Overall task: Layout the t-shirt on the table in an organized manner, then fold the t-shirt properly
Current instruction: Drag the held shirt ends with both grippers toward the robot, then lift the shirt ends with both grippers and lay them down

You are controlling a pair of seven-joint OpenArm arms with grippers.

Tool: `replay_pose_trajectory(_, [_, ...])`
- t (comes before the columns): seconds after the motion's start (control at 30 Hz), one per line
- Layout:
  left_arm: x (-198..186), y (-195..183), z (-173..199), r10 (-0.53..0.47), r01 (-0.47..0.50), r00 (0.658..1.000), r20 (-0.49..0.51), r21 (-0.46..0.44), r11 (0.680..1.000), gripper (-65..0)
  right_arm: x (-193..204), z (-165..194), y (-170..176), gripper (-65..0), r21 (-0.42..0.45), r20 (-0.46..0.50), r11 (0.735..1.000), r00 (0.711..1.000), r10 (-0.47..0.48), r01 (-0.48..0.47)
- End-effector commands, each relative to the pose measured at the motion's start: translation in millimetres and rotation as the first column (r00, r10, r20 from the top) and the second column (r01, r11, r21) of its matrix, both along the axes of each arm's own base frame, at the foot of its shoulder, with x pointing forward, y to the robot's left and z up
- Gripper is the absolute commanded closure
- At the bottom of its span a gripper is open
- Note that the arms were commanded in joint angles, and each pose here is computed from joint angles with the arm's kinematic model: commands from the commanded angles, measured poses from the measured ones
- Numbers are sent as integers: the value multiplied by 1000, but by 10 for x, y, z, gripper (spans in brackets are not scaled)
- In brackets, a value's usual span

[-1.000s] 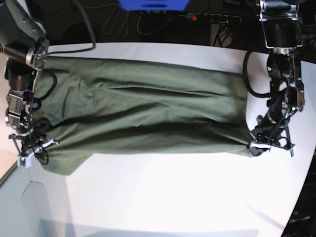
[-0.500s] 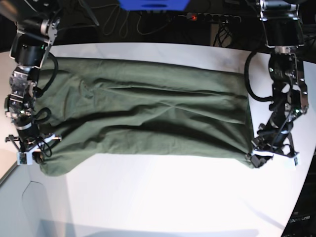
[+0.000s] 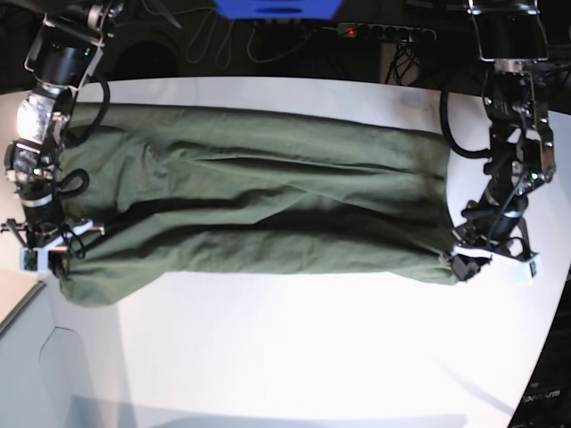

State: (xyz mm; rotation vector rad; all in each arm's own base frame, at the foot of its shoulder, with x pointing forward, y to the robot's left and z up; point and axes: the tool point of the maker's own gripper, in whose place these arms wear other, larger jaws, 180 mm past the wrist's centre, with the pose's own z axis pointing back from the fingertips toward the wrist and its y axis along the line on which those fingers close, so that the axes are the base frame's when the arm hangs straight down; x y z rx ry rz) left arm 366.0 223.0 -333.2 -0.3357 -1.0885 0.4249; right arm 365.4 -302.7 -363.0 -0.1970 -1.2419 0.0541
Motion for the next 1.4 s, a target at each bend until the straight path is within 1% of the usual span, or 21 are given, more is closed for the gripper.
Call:
replay_pose_trajectory(0.0, [84,90,214,18,-18,997,69,11,1000,0,61,176,-17,0,-8,66,1000,998,8,-7])
replay_pose_trajectory(0.1, [52,143,172,32,-32,998,55,6,999,0,-5,107,-16,0,-6,48,1000,999,6,-6])
replay_pose_trajectory(0.27, [-190,158,-120,39,-39,999,-21,6,999,0,-73,1,40,0,11,27,1000,1000,6,-6])
replay_pose_trajectory(0.5, [-336,121,-530,60,-65,990,-128,-40,997,0,-78,-42,115,0,30,24,1000,1000,7,-8])
replay_pose_trajectory(0.53, [-354,120,-581,61,-68,988,-142,-44,997,-5,-78,-45,120,0,31,24,999,1000,7,-8])
replay_pose_trajectory(0.6, [-373,123,-631,63,-71,986,-155,-45,996,-59,-76,-52,131,0,32,22,999,1000,10,-11])
replay_pose_trajectory(0.7, [-375,118,-638,63,-71,986,-156,-47,996,-148,-77,-58,131,0,33,21,999,1000,10,-10])
replay_pose_trajectory(0.77, [-375,118,-638,63,-71,986,-156,-47,996,-176,-72,-52,131,0,33,23,999,1000,10,-10])
replay_pose_trajectory(1.03, [-310,122,-551,62,-69,989,-132,-45,997,-180,17,-11,147,0,40,31,999,999,10,-11])
replay_pose_trajectory(1.17, [-131,135,-386,59,-63,994,-88,-43,997,-181,158,40,132,0,60,50,998,999,0,-3])
replay_pose_trajectory(1.3, [-145,111,-276,36,-40,995,-89,-45,998,-182,192,-53,160,-4,74,24,997,1000,5,-7])
replay_pose_trajectory(1.37, [-208,136,-246,45,-51,994,-101,-62,997,-182,181,-96,135,-76,72,-10,997,1000,1,0])
